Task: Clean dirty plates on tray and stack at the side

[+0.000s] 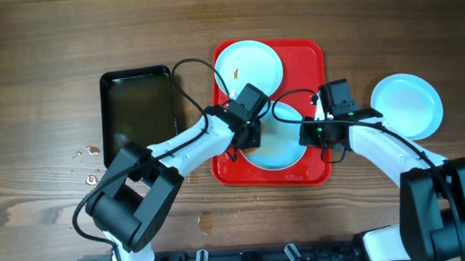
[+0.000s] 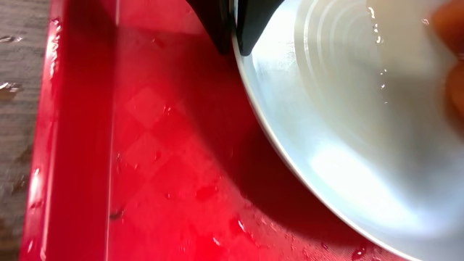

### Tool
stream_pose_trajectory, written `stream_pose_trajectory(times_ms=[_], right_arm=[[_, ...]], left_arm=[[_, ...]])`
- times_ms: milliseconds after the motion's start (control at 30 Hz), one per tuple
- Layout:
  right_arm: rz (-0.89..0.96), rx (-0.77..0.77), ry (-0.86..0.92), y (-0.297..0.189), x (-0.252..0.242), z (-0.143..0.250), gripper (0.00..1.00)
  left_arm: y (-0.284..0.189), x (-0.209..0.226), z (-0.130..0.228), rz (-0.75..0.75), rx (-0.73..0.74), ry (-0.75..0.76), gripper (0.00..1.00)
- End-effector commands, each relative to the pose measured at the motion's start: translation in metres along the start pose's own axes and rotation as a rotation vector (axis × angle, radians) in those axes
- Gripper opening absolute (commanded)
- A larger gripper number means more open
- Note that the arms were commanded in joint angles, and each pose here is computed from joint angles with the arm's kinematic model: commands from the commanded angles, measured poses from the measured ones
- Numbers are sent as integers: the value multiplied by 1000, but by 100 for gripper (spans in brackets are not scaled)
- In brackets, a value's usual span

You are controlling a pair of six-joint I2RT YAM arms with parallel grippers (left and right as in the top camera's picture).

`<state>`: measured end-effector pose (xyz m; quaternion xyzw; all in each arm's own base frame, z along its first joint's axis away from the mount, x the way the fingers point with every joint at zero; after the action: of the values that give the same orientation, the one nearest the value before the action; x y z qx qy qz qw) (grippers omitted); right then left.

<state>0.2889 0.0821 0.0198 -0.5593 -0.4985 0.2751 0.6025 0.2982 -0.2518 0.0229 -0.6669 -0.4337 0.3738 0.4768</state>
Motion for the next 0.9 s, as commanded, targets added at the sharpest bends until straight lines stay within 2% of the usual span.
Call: stream_pose_trajectory(times_ms=[0, 300, 433, 600, 733, 867], right_arm=[[143, 14, 108, 10, -32, 15, 4], [195, -17, 105, 9, -41, 11, 4], [194, -38, 55, 6, -38, 5, 4], [147, -101, -58, -15, -25, -8, 4], [85, -208, -177, -45, -5, -18, 4], [91, -401, -293, -89, 14, -27, 4]], left_arm=[[5, 59, 11, -314, 56, -12, 4], [-44, 67, -23, -436, 33, 2, 4], [-67, 68, -30, -410, -9, -24, 4], [-106, 73, -36, -293, -64, -101, 4], [-153, 107, -35, -273, -121, -185, 4], [-183, 157, -22, -308, -121, -275, 4]])
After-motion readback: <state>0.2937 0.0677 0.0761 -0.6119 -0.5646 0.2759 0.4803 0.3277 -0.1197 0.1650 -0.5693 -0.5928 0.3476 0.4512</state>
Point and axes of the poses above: each gripper's point midway between its finger pads, its own y axis out along the fingers, its own x axis along the line the jaws close on, z = x × y, the point moved 2 cm from there along -y, back along the fingers, and after that the axes turned 13 degrees about y, right-handed, at the moved point
